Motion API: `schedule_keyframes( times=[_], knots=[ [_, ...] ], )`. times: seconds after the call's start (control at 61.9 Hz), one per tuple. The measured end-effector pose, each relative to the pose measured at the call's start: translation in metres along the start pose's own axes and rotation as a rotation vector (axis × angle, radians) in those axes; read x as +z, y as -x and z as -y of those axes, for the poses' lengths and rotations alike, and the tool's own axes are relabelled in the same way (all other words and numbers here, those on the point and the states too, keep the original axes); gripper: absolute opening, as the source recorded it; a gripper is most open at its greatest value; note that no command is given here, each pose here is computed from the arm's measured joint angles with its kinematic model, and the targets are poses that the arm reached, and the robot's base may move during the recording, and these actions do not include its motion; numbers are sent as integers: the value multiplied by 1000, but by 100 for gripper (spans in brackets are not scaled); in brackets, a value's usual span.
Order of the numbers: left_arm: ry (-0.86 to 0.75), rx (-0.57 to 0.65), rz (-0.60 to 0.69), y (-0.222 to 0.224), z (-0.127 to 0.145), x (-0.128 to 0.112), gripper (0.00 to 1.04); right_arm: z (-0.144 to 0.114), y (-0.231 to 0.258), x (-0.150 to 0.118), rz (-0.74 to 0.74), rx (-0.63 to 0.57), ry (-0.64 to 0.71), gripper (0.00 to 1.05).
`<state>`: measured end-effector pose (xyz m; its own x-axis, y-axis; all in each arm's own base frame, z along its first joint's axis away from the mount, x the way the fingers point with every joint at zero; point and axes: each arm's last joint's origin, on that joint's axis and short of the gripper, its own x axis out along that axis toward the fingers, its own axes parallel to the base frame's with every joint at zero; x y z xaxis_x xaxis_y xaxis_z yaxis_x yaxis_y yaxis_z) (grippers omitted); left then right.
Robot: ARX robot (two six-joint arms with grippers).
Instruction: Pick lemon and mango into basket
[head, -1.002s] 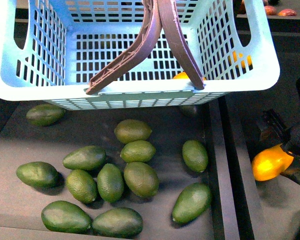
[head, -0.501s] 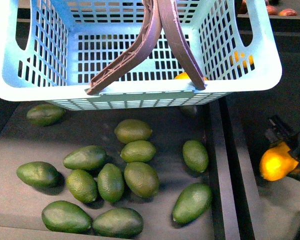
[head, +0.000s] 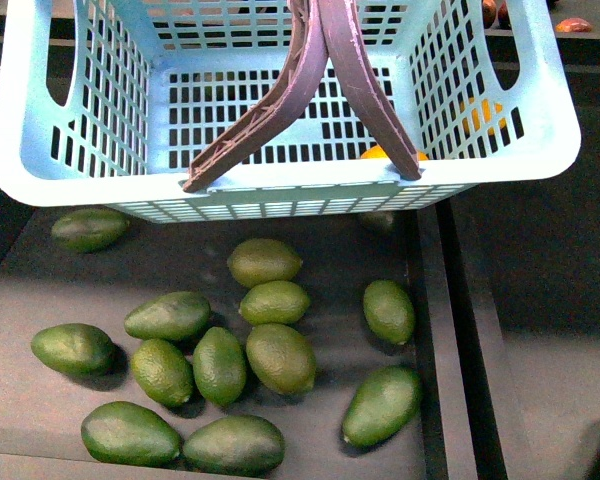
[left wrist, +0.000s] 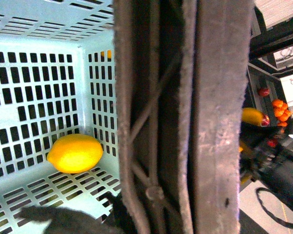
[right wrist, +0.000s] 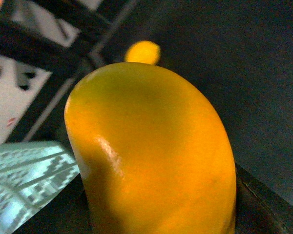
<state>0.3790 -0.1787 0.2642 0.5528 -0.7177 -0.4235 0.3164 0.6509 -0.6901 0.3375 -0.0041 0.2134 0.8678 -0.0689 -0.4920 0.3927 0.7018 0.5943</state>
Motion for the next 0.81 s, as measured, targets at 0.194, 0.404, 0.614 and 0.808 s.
schedule_keyframes(
  times=[0.194, 0.404, 0.614, 0.808],
  knots=[
    [0, 3, 3, 0, 0, 0, 14, -55, 23, -22, 37, 164, 94, 62],
    [-1, 4, 3, 0, 0, 0, 14, -104, 27, -60, 20, 289, 238, 62],
    [1, 0, 0, 0, 0, 0, 14, -124, 17, -93, -54, 324, 292, 62],
    [0, 6, 5, 0, -1, 0, 14, -124, -1, -105, -77, 266, 299, 77]
  ],
)
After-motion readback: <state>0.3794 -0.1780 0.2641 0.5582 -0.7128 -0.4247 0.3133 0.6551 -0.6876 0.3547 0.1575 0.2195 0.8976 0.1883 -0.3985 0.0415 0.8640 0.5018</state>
